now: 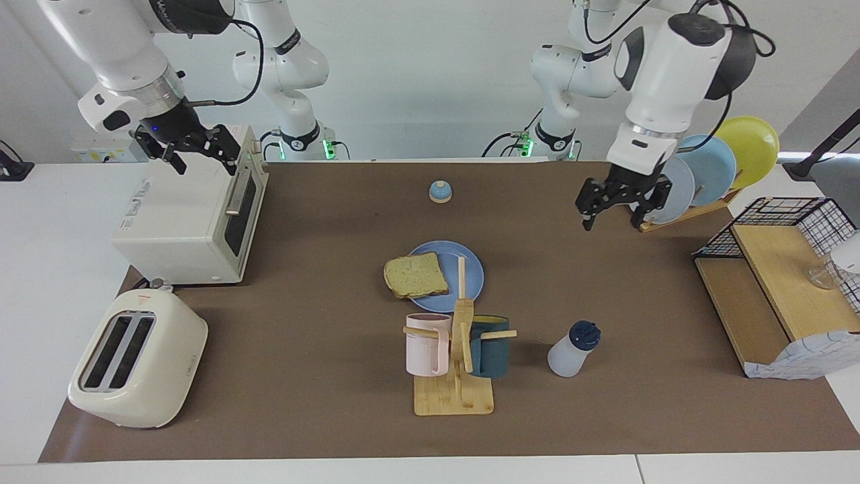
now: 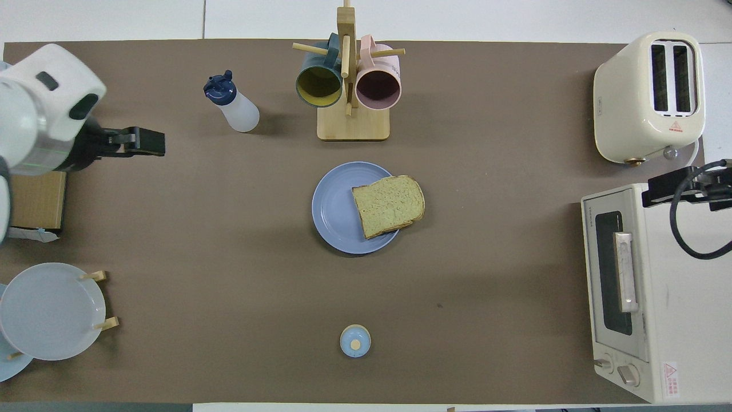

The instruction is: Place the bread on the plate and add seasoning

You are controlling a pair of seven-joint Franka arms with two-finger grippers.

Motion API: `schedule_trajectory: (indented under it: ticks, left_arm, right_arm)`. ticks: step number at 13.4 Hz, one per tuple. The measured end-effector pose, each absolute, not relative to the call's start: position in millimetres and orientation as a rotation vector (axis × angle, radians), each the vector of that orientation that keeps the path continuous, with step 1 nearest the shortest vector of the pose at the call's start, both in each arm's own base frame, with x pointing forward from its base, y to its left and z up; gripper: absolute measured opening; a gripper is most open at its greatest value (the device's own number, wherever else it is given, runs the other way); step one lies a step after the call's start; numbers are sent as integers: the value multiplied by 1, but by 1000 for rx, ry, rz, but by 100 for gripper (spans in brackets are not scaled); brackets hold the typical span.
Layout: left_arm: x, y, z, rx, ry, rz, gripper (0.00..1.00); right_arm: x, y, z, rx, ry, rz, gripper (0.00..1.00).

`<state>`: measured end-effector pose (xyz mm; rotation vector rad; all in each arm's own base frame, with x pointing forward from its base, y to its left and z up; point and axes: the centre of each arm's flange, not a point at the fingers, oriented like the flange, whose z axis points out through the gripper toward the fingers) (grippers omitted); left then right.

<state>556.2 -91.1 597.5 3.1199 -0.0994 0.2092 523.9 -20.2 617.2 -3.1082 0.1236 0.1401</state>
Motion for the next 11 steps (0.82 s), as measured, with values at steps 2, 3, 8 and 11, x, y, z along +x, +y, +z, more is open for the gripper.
schedule_trajectory:
  ticks: [2,3,8,11]
  left_arm:
    - [549,-39,606,3126,-160,144,100]
    - [546,-20,607,3128,-172,114,100]
    - [542,-3,604,3129,-196,54,100]
    - [542,-4,604,3130,-199,55,100]
  right_arm:
    - [524,-20,617,-3108,124,140,100]
    - [524,-20,617,-3108,124,140,100]
    - [524,-20,617,-3108,124,140,100]
    - [524,-20,617,-3108,124,140,100]
